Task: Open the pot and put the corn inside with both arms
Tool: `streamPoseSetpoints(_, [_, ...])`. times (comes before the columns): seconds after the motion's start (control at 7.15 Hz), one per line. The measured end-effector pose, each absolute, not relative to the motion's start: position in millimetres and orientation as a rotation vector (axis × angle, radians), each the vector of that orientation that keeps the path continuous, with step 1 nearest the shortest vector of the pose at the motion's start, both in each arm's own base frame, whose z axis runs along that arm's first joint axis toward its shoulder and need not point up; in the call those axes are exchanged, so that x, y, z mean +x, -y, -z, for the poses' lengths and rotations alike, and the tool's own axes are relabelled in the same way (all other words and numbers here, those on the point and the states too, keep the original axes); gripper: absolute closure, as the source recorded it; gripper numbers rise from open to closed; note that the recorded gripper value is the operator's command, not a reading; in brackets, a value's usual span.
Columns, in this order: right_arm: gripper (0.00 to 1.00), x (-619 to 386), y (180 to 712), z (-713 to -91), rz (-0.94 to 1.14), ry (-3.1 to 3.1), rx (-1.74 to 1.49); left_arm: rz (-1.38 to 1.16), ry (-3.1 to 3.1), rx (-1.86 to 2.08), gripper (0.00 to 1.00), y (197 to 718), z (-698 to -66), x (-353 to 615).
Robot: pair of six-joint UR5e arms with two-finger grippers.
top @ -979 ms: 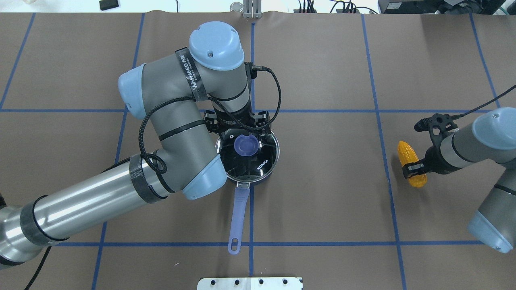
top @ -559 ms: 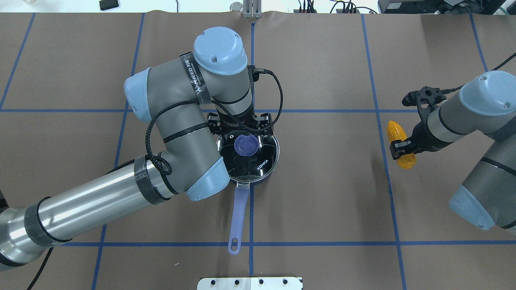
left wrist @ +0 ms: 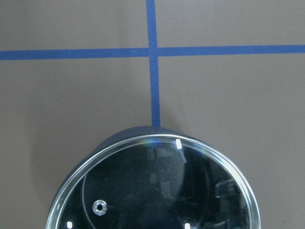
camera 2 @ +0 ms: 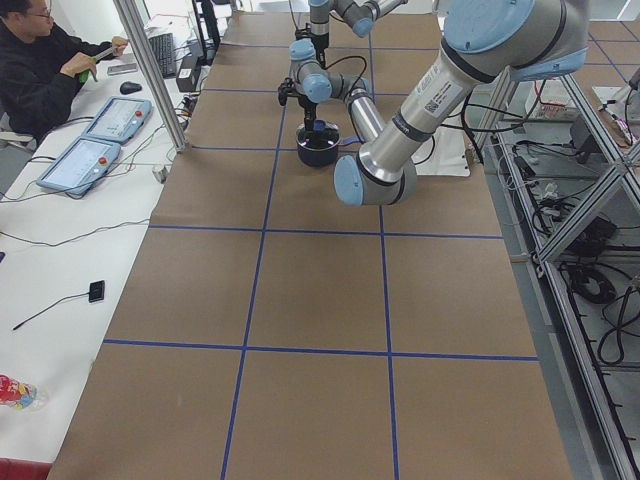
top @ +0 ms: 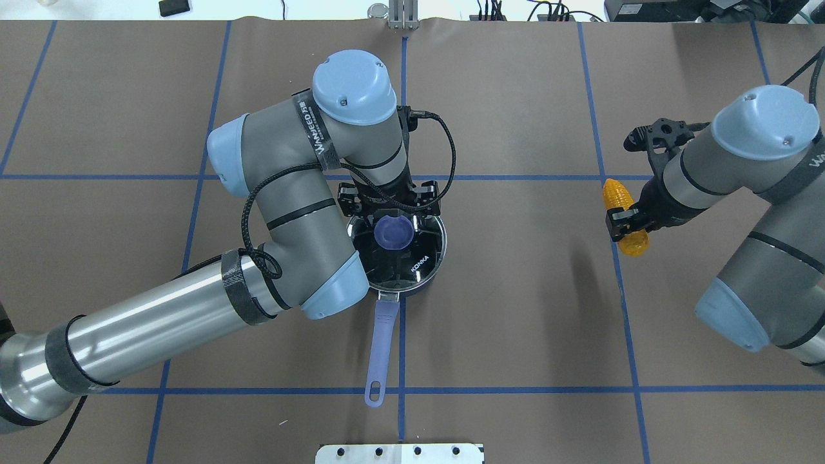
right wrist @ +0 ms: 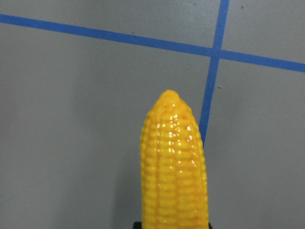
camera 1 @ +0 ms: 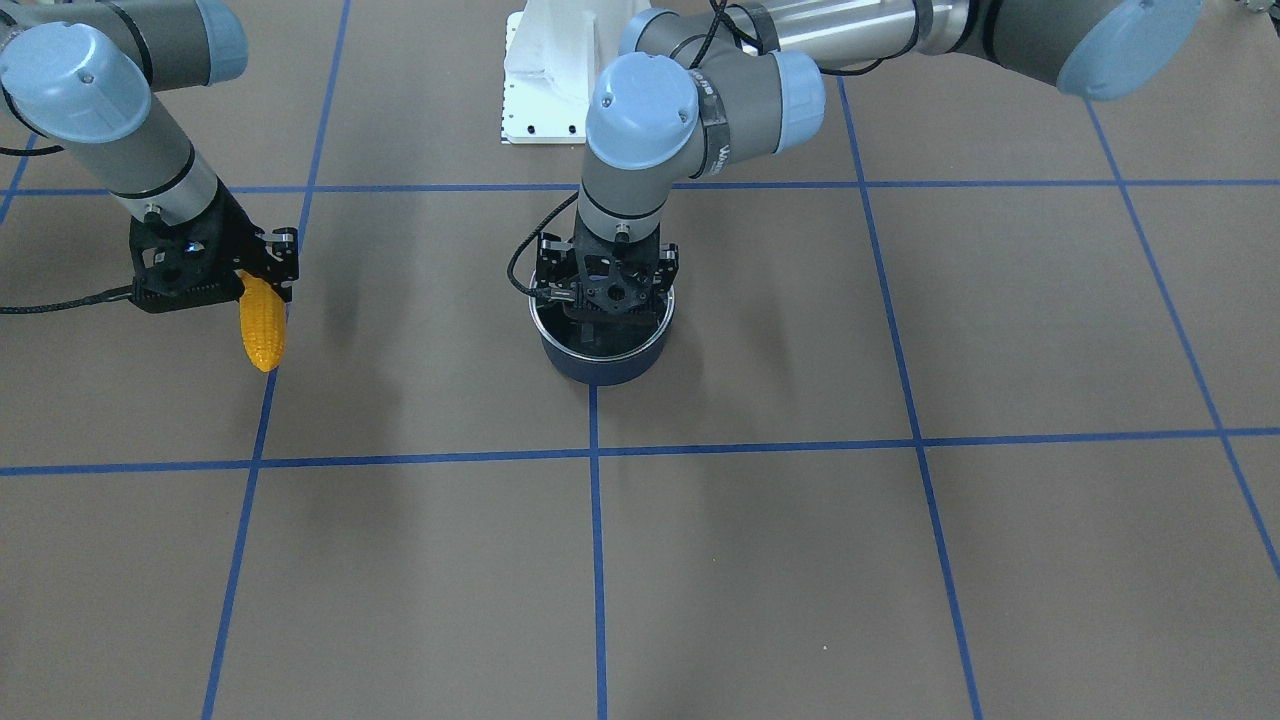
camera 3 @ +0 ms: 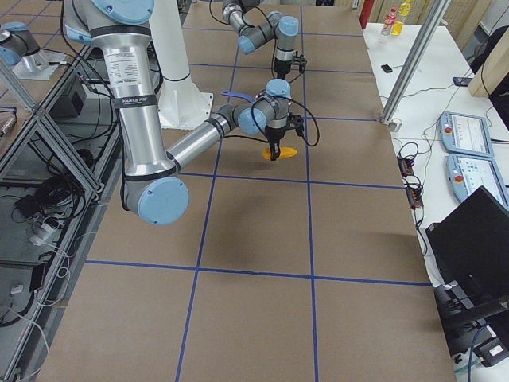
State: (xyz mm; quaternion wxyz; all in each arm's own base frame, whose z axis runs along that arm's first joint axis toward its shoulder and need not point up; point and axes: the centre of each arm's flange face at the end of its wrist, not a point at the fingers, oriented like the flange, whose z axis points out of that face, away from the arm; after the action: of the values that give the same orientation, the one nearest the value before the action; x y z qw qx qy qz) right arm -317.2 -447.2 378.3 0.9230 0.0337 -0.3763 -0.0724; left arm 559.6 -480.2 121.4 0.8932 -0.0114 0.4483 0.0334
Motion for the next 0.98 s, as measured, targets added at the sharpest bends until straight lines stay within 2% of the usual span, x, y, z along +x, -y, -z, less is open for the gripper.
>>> streamPoseSetpoints(0.84, [0.74,-320.1,447.2,-376.3,0.149,0.767,0.072,-0.063,-0.933,-0.023,0.28,470.0,-133.3,542.7])
streamPoseSetpoints(0.98, [0.74,-320.6,447.1,-376.7,0.149,0.765,0.073,-0.063,-0.933,-0.023,0.24,469.9,-133.4,542.7])
